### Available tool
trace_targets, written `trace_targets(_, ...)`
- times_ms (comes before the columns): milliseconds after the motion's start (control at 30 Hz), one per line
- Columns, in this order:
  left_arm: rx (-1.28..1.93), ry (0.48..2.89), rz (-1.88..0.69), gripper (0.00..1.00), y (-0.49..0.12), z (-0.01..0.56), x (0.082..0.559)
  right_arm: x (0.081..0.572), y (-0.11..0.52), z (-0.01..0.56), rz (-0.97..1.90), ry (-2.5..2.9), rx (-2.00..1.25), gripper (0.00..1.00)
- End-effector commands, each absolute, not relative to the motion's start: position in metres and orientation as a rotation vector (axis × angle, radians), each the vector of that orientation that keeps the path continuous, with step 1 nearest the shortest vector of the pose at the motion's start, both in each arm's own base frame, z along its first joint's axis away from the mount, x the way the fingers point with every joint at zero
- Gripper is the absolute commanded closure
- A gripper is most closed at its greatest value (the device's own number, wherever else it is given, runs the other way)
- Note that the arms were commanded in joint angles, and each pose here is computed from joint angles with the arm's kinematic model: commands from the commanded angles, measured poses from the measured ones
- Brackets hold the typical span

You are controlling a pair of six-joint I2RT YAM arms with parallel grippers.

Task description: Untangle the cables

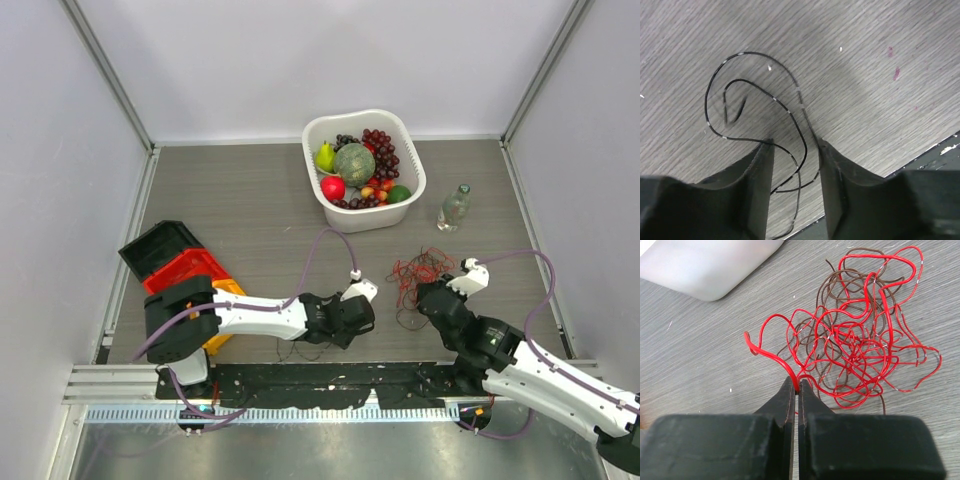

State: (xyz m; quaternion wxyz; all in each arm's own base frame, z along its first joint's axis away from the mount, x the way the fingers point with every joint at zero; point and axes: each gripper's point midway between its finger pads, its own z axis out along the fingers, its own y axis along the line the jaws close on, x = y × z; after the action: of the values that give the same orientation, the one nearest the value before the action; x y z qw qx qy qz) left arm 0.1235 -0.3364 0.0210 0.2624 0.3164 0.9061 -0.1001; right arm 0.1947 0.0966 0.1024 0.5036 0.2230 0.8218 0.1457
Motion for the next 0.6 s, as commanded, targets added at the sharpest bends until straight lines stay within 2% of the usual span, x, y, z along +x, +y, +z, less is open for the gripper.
trace_targets(0, 0.83, 2.447, -0.313, 0.69, -0.347, 0.022, 0.122, 0.198, 0.097, 0.11, 0.374, 1.945, 0.558, 0.99)
trace_targets(33, 0.83, 2.444, -0.315, 0.76, -0.346, 0.024, 0.122, 0.198, 0.097, 0.11, 0.376, 1.947, 0.556, 0.99)
trace_targets(100, 0.814, 2.421, -0.305, 1.0, -0.34, 0.033, 0.126, 0.198, 0.097, 0.11, 0.38, 1.946, 0.558, 0.99)
trace_targets(233, 0.736, 2.368, -0.342, 1.0, -0.319, 0.072, 0.147, 0.198, 0.098, 0.11, 0.38, 1.946, 0.552, 0.99)
trace_targets(433, 0.432, 2.258, -0.55, 1.0, -0.257, 0.175, 0.199, 0.201, 0.1, 0.108, 0.359, 1.954, 0.524, 0.99)
trace_targets(567, 0.262, 2.119, -0.459, 1.0, -0.193, 0.25, 0.231, 0.203, 0.101, 0.109, 0.354, 1.944, 0.512, 0.99)
